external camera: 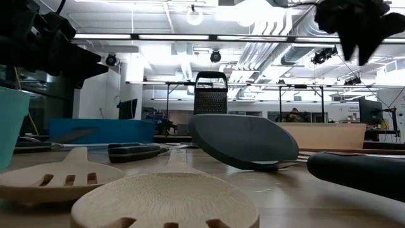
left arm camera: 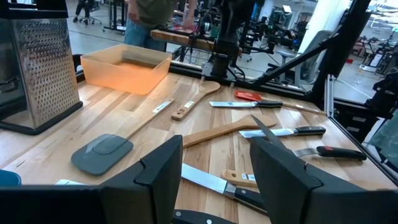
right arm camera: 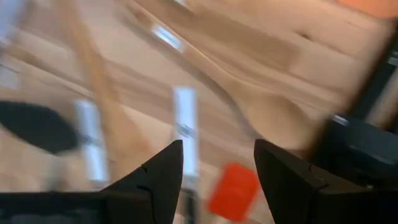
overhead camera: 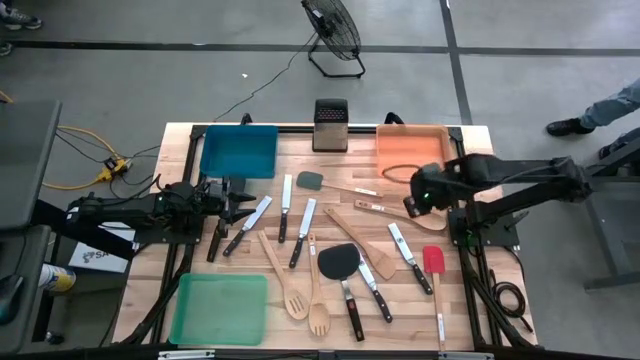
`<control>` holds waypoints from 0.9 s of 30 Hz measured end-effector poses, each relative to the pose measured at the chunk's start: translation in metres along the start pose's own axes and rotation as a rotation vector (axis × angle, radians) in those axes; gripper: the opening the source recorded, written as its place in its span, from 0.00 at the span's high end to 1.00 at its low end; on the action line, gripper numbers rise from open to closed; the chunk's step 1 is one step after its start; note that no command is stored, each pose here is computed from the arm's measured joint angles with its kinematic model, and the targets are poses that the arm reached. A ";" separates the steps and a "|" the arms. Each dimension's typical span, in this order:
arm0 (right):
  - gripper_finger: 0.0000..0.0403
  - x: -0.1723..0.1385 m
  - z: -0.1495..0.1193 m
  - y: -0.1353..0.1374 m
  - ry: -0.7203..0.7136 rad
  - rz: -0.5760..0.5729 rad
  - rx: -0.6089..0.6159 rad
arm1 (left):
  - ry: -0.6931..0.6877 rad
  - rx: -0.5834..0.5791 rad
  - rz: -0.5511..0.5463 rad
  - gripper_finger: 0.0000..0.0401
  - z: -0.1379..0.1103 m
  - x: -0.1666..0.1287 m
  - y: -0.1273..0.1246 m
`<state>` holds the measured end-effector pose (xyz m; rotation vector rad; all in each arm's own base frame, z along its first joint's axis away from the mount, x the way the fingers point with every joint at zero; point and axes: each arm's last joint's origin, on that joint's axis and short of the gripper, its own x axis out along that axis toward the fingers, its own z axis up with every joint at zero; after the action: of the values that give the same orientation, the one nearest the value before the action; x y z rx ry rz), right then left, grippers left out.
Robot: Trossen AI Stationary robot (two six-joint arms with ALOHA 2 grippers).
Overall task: Pick & Place Kitchen Items
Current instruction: Put the black spatula into the orange bin
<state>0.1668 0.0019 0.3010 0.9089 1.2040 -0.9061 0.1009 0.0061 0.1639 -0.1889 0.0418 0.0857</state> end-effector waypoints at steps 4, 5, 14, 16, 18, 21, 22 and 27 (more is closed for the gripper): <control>0.53 0.016 -0.009 0.013 0.004 -0.139 -0.022 | 0.000 0.000 0.000 0.54 0.000 0.000 0.000; 0.53 0.022 -0.014 0.017 -0.001 -0.153 -0.028 | -0.001 0.000 0.000 0.54 0.000 0.000 0.000; 0.53 0.056 -0.071 0.028 0.102 -0.193 -0.080 | -0.001 0.000 0.000 0.54 0.000 0.000 0.000; 0.53 0.055 -0.082 0.030 0.062 -0.162 -0.063 | 0.000 0.000 0.000 0.54 0.000 0.000 0.000; 0.53 0.054 -0.092 0.032 0.048 -0.127 -0.047 | -0.001 0.000 0.000 0.54 0.000 0.000 0.000; 0.53 0.055 -0.104 0.035 0.048 -0.100 -0.052 | -0.001 0.000 0.000 0.54 0.000 0.000 0.000; 0.53 0.057 -0.108 0.037 0.050 -0.096 -0.064 | 0.000 0.000 0.000 0.54 0.000 0.000 0.000; 0.53 0.068 -0.122 0.045 0.053 -0.120 -0.107 | 0.000 0.000 0.000 0.54 0.000 0.000 0.000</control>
<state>0.1735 0.1251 0.2224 0.7858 1.3510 -0.9086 0.1009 0.0061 0.1639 -0.1888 0.0416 0.0857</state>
